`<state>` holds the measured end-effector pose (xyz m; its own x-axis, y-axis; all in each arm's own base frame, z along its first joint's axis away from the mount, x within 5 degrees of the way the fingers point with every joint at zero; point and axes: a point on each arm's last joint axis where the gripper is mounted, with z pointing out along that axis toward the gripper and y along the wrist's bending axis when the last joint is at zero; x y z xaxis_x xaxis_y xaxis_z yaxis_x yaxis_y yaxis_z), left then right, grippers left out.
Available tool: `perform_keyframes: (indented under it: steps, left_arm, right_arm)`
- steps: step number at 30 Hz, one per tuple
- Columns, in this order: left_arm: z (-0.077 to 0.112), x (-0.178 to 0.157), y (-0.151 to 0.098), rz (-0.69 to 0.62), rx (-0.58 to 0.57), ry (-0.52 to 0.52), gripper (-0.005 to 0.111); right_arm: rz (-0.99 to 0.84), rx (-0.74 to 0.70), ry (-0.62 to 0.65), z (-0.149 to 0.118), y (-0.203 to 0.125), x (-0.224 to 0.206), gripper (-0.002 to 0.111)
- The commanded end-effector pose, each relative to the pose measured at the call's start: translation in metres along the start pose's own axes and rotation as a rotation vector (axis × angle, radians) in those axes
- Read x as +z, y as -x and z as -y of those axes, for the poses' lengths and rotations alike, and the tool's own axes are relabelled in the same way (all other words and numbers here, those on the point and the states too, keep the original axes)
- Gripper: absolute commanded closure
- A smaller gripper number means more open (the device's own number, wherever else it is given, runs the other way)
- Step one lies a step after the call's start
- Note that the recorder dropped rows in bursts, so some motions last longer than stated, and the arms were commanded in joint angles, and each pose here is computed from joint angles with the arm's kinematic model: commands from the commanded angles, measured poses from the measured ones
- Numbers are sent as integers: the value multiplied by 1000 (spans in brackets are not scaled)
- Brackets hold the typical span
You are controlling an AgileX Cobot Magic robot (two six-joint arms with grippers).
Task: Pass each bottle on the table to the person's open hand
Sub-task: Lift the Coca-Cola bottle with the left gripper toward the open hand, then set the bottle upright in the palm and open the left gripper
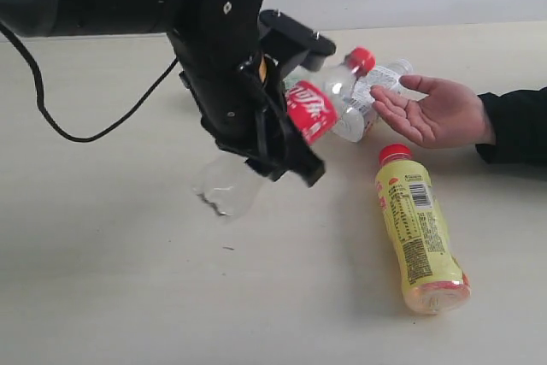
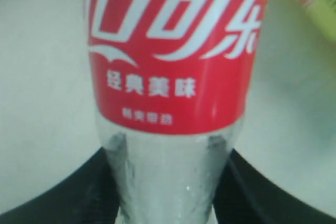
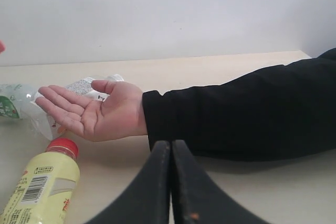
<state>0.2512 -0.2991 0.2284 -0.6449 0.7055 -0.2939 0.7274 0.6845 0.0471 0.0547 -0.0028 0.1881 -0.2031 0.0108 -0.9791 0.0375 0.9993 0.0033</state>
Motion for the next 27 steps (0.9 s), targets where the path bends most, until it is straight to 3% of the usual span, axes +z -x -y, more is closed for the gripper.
perform_keyframes:
  steps: [1, 5, 9, 17, 21, 27]
  left_arm:
    - [30, -34, 24, 126, -208, -118, 107]
    - [50, -56, 54, 167, -241, -172, 107]
    - [55, -55, 84, 137, -282, -155, 107]
    - [64, -6, 131, 210, -403, -168, 107]
    - [60, 22, 145, 249, -486, -194, 107]
    - [41, 61, 154, 205, -661, -372, 107]
  right_arm:
    - [8, -2, -2, 0, -1, 0, 108]
    - [8, -2, -2, 0, -1, 0, 108]
    - [8, -2, -2, 0, -1, 0, 108]
    - [8, -2, -2, 0, -1, 0, 108]
    - [8, -2, -2, 0, -1, 0, 108]
    - [8, -2, -2, 0, -1, 0, 108]
